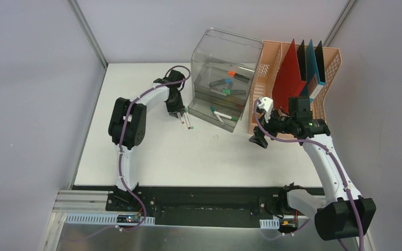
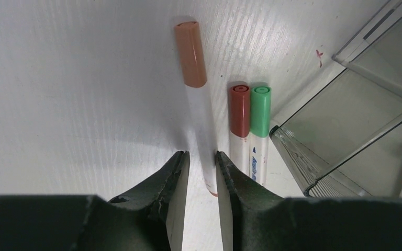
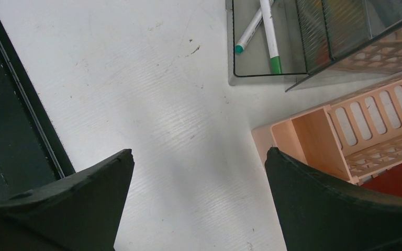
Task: Organize the desk
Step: Pick up the stationery from the center of the board.
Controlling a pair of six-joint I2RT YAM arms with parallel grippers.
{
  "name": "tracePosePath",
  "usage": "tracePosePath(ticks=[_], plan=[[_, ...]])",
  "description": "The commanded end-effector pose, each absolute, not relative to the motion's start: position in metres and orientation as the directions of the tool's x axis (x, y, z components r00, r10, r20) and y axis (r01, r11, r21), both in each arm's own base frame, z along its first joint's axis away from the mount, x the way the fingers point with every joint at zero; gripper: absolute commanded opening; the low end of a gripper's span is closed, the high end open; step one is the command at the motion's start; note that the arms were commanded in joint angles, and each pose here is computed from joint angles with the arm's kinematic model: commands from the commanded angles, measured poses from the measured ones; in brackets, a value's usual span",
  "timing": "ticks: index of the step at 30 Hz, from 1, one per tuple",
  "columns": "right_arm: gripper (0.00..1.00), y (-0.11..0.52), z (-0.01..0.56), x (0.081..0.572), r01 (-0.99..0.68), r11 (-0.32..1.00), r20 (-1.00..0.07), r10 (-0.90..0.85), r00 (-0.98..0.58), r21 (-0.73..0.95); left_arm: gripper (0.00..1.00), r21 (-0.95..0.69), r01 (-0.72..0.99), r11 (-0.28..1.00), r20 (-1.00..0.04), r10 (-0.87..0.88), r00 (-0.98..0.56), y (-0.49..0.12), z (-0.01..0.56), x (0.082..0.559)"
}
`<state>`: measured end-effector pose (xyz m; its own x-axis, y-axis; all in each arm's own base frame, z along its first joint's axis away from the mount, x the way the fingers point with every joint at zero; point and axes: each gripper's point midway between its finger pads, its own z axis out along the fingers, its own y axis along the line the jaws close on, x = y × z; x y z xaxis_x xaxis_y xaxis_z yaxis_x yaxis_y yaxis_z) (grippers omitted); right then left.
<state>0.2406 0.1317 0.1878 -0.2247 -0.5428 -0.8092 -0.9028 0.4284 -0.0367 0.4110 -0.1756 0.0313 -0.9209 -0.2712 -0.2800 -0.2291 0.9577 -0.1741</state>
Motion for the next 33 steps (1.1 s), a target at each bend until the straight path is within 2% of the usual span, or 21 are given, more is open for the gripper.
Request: tracePosePath(ticks=[1,14,17,21,26,33], plan=[[1.0,0.134,0.194,0.243,-0.913,0.404,-0.823,-0.537,-0.186,-0.057,0.26,-0.106,-0.197,0.975,-0.272,-0.219,-0.937,-0.164,0.031,0.408],[1.0,0.135,0.193,0.243,-0.915,0.401,-0.821,-0.538,-0.19,-0.051,0.26,0.169,-0.122,0.978,-0.255,-0.077,-0.964,-0.123,0.019,0.384],[1.0,0.135,0.192,0.242,-0.916,0.399,-0.822,-0.537,-0.19,-0.049,0.18,0.202,-0.116,0.973,-0.247,-0.064,-0.967,-0.115,0.017,0.378],[1.0,0.135,0.191,0.242,-0.917,0.396,-0.821,-0.537,-0.194,-0.043,0.08,0.195,-0.107,0.975,-0.23,-0.06,-0.971,-0.115,0.012,0.371],[1.0,0.137,0.193,0.24,-0.92,0.391,-0.826,-0.53,-0.192,-0.037,0.0,0.172,-0.112,0.979,-0.258,-0.065,-0.964,-0.113,0.015,0.363],[1.0,0.151,0.205,0.228,-0.937,0.348,-0.865,-0.46,-0.202,0.034,0.0,0.03,-0.114,0.993,-0.373,-0.095,-0.923,-0.12,0.041,0.346]])
